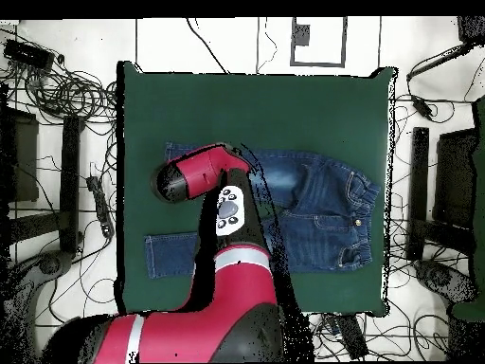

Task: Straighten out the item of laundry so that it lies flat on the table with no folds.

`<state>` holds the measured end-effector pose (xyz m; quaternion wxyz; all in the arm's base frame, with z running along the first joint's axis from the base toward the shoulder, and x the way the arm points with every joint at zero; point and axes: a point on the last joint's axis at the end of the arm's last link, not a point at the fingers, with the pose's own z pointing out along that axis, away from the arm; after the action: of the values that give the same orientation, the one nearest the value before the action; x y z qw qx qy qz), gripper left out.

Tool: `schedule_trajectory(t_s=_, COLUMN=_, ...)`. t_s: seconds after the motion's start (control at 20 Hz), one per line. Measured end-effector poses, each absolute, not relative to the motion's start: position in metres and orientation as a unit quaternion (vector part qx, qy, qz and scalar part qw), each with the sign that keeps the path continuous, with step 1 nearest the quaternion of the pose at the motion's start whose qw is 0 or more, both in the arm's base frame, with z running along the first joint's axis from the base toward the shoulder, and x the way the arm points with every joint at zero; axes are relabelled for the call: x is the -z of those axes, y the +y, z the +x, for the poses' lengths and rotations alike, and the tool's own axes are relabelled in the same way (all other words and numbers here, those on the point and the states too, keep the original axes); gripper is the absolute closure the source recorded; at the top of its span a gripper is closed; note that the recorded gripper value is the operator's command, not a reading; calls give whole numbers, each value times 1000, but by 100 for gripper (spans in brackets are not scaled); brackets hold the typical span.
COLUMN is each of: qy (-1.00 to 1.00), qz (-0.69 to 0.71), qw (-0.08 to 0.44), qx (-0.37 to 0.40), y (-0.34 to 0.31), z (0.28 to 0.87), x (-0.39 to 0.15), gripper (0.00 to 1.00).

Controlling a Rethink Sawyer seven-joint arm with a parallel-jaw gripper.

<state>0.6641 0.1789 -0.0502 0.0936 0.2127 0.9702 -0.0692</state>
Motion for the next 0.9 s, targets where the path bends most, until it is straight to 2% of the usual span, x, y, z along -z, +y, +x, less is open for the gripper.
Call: schedule_trajectory(t_s=0.9, qy=966, qz=241, qw=72, qx=63, y=253, z=620, x=48, gripper=100)
